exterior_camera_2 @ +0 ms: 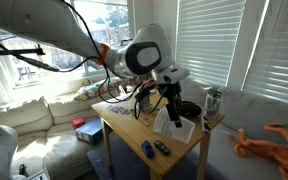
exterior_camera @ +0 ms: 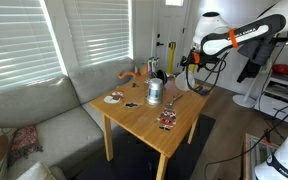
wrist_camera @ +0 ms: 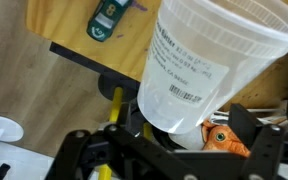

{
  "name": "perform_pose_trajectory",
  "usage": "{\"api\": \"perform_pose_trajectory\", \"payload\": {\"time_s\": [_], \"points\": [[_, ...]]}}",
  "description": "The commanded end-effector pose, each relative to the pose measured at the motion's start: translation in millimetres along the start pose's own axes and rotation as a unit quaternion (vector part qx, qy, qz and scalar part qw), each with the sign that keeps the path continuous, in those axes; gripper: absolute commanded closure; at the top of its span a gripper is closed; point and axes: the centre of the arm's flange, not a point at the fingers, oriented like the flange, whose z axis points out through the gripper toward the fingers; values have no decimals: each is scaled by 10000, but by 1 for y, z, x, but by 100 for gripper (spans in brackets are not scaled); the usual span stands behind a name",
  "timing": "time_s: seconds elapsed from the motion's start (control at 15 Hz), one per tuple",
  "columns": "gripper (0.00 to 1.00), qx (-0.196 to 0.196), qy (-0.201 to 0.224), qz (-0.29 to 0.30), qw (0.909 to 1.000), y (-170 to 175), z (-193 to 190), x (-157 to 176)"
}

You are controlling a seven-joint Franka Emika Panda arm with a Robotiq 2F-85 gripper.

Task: Put the silver cup upside down, then put the clear cup upside down on the silver cup

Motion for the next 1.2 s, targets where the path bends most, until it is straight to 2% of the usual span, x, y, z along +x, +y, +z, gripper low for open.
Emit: {"api": "perform_pose_trajectory", "payload": {"time_s": [0.0, 0.4, 0.87, 0.93, 1.0, 1.07, 1.13], "points": [[0, 207, 6, 205, 9996, -10, 20, 1], [0, 255, -110, 593, 9978, -16, 44, 2], [0, 11, -221, 986, 9949, -9, 51, 6], [2, -30, -224, 995, 9948, -8, 52, 6], [22, -29, -262, 1018, 9945, -6, 52, 7], [27, -49, -250, 1023, 9944, -6, 52, 8], [28, -52, -257, 1015, 9945, -5, 51, 9]]}}
